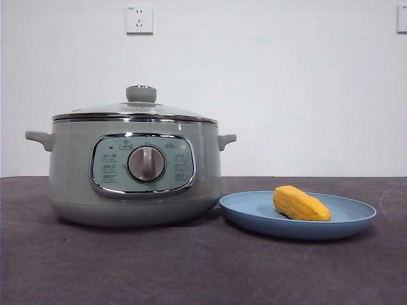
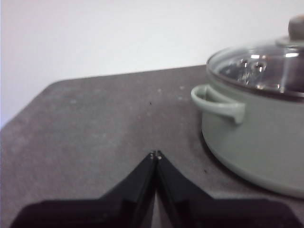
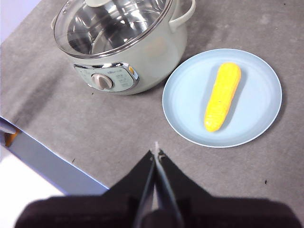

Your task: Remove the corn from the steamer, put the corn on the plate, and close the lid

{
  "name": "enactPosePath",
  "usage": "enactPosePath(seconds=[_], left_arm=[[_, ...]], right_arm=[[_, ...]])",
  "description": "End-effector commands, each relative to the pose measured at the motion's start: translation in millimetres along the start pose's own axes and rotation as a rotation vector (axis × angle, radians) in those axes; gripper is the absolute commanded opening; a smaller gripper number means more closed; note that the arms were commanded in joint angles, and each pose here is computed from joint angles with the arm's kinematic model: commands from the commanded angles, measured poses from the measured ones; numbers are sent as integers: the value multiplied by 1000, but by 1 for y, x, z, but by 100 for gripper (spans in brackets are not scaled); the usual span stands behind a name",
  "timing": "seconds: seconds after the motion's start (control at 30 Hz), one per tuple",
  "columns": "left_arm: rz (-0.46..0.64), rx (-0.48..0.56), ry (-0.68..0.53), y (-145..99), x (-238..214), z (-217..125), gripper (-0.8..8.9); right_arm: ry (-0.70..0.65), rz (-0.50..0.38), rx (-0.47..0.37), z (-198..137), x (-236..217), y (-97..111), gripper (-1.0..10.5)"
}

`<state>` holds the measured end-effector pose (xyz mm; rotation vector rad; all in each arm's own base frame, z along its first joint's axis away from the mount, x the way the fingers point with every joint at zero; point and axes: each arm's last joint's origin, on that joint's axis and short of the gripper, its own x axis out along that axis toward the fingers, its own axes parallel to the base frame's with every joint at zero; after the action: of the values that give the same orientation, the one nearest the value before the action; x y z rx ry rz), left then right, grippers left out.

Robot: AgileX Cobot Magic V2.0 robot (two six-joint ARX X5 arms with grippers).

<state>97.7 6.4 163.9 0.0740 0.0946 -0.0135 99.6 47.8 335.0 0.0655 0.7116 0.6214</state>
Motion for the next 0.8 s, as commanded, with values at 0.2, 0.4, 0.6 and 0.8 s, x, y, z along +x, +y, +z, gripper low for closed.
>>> enactPosePath(seconds=[0.2,0.4,0.6,0.8], left_arm=[[9,-71,87,-1,0,-17,-4],[-3,-96,77,-1,0,-16,-4],[-1,-96,77,-1,0,-16,-4],[-1,-96,77,-1,0,-16,-4]], right_arm=[[0,1,-5,-1,1,0,1],[1,1,-4,-1,1,0,1],[0,1,-5,-1,1,0,1],[1,1,-4,-1,1,0,1]])
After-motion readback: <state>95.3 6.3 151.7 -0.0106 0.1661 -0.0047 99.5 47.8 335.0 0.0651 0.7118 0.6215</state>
